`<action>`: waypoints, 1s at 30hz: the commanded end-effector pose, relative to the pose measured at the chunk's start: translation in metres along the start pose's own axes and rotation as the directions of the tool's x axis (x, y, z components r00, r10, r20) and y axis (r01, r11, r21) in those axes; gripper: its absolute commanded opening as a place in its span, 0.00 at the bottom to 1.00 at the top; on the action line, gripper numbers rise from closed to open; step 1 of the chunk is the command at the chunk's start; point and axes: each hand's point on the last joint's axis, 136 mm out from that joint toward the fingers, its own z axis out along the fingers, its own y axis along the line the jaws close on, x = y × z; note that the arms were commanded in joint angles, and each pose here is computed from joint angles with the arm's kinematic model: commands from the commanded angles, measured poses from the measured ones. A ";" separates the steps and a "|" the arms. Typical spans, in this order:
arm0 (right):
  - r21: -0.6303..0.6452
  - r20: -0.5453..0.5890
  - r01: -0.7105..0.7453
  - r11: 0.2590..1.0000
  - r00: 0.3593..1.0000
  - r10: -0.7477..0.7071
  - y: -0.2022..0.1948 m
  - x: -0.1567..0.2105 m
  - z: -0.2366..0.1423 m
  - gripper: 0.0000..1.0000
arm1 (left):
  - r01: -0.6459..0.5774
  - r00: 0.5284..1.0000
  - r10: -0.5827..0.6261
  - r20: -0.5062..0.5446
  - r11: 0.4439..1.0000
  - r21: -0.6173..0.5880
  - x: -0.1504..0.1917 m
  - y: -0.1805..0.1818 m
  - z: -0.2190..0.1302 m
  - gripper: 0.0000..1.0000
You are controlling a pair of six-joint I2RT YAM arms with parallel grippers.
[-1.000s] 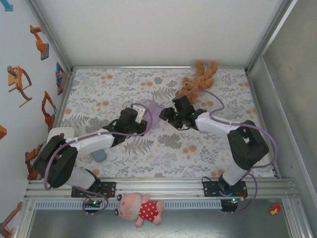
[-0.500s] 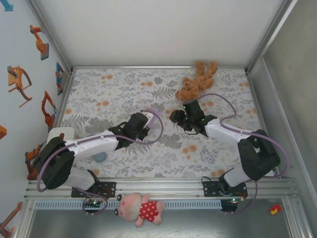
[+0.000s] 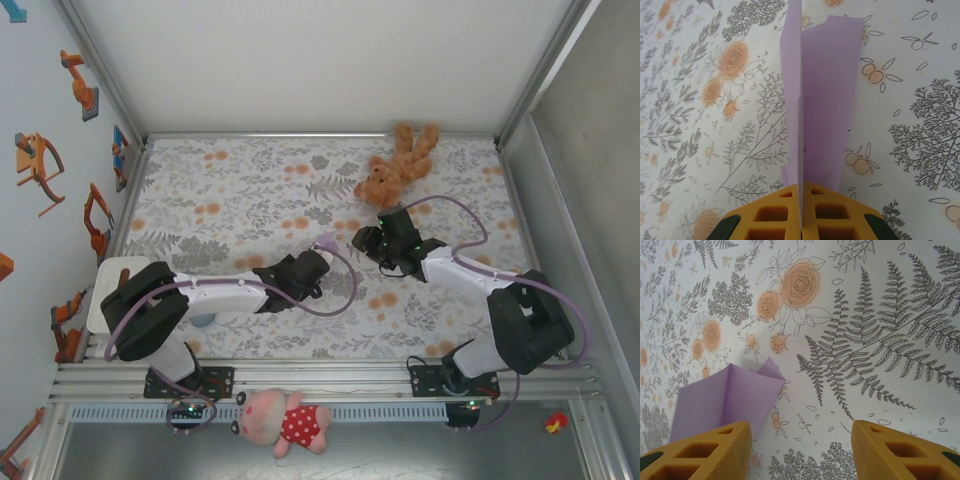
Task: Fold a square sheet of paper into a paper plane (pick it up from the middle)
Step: Fold the wing for the fifth time at the center of the table.
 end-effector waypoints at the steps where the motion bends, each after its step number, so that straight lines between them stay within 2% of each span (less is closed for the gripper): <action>1: 0.010 0.027 -0.019 1.000 0.999 0.018 -0.005 -0.005 -0.004 0.54 | 0.055 0.998 -0.056 0.015 0.996 0.068 -0.010 -0.013 0.003 0.05; 9: 0.002 0.009 -0.016 1.000 1.000 0.016 -0.004 -0.001 -0.001 0.54 | 0.149 0.989 -0.140 -0.055 0.953 0.265 -0.006 -0.036 0.011 0.05; 17: 0.005 0.007 -0.017 1.000 1.000 0.017 -0.006 0.000 0.001 0.53 | 0.201 0.979 -0.166 -0.115 0.872 0.447 -0.006 -0.054 0.011 0.05; 26: 0.014 0.011 -0.019 1.000 1.000 0.019 -0.011 0.001 0.000 0.53 | 0.249 0.966 -0.166 -0.198 0.800 0.546 -0.002 -0.070 0.018 0.05; 30: 0.022 0.019 -0.018 1.000 1.000 0.018 -0.015 0.001 -0.001 0.53 | 0.302 0.951 -0.202 -0.232 0.756 0.581 -0.005 -0.071 0.019 0.05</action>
